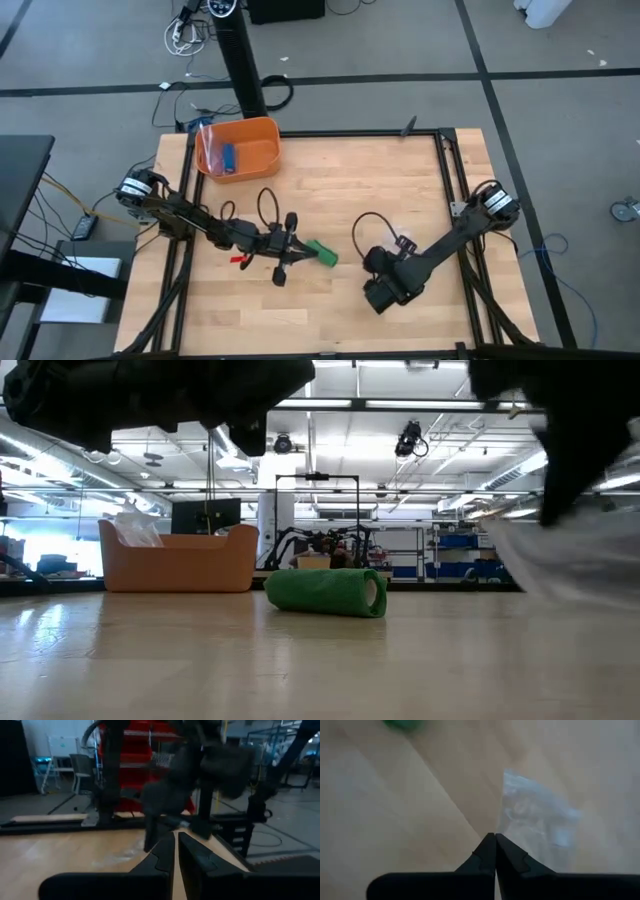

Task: Roll bandage
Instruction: Open the transparent zip bag

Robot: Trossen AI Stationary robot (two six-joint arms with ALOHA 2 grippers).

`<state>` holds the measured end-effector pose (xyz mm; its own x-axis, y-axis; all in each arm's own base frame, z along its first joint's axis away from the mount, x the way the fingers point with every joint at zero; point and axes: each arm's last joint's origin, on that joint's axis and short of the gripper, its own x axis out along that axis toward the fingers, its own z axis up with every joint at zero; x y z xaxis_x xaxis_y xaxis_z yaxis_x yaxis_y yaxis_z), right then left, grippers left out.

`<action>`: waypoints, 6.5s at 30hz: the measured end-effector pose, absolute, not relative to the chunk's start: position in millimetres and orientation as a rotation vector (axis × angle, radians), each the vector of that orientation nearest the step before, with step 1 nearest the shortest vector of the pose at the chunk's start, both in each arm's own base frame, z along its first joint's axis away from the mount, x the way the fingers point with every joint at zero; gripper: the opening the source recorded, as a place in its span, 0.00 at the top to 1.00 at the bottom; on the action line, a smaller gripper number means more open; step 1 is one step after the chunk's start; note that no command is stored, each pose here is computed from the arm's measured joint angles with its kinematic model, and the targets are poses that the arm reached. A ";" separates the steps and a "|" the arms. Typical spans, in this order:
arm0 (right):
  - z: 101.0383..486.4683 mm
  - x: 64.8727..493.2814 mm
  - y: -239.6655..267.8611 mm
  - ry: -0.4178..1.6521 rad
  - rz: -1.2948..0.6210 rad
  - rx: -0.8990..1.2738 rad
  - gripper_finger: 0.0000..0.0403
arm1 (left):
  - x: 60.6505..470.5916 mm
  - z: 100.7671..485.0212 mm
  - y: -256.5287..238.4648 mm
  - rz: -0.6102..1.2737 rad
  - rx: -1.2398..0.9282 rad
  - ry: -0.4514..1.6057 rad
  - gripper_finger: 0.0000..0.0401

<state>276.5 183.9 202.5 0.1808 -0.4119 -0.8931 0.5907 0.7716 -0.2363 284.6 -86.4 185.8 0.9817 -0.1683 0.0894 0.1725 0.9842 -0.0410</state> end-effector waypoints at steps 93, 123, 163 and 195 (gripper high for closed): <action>150.6 316.0 143.8 1.105 -0.355 0.520 0.54 | 256.3 168.8 -100.3 -0.481 -0.196 -0.052 0.42; 211.8 298.9 180.5 0.899 -0.473 0.249 0.99 | 257.0 177.2 -94.6 -0.231 -0.181 -0.163 0.42; 332.0 271.9 228.5 0.340 -0.587 -0.128 0.99 | 261.3 208.5 -107.0 -0.191 -0.008 -0.399 0.97; 336.7 303.1 198.0 0.646 -0.266 -0.152 0.98 | 286.9 195.1 -114.9 -0.108 0.146 -0.076 1.00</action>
